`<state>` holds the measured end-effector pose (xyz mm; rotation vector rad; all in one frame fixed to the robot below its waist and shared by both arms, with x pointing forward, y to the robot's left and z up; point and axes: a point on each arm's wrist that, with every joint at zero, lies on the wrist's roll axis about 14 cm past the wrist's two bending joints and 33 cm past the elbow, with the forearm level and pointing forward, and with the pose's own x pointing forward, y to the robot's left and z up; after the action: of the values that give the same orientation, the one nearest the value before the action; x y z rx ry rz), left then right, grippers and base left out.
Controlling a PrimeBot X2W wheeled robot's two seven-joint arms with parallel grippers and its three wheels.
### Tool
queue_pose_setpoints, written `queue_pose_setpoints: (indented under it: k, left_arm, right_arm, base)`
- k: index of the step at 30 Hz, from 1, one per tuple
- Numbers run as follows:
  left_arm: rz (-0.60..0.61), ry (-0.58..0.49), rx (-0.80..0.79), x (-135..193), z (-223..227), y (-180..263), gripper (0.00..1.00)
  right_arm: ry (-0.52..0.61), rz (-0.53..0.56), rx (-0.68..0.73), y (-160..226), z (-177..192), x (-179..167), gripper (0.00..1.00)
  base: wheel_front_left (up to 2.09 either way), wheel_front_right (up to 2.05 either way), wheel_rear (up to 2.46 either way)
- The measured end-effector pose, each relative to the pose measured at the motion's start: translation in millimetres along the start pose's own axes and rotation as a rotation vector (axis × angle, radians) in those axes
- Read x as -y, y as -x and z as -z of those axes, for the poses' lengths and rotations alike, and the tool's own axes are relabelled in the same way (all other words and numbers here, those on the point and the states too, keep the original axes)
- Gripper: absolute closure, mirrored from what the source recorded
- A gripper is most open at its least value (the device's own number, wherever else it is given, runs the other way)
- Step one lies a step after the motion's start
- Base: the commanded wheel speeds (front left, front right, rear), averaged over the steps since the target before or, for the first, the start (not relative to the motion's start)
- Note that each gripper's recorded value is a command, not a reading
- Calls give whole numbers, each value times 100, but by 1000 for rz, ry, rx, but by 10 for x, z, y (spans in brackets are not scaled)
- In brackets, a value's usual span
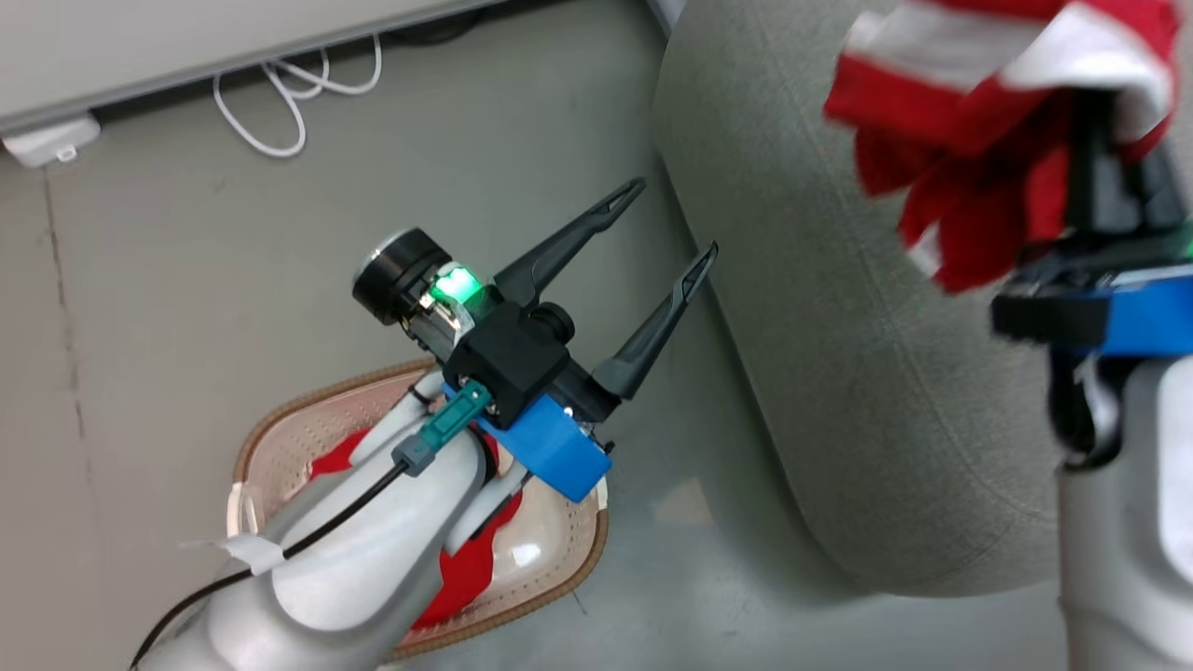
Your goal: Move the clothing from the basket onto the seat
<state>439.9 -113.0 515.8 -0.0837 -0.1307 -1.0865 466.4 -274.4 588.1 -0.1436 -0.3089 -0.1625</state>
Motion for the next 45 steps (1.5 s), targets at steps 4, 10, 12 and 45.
queue_pose_setpoints:
  k: [4,10,12,45]
  left_arm:
    - [-14,3,-11,-173,128,-4,0]
    - [-27,26,-28,-396,397,-2,0]
    - [-32,37,-40,-462,520,13,0]
    - [-55,96,-125,-708,1287,154,0]
  right_arm:
    - [61,44,97,-383,-186,169,100]
    - [162,103,180,-814,-242,475,100]
    - [190,119,179,-911,-161,557,100]
    - [93,403,-416,-168,2055,1382,0]
  base:
    - [0,0,0]
    - [0,0,0]
    - [0,0,0]
    - [0,0,0]
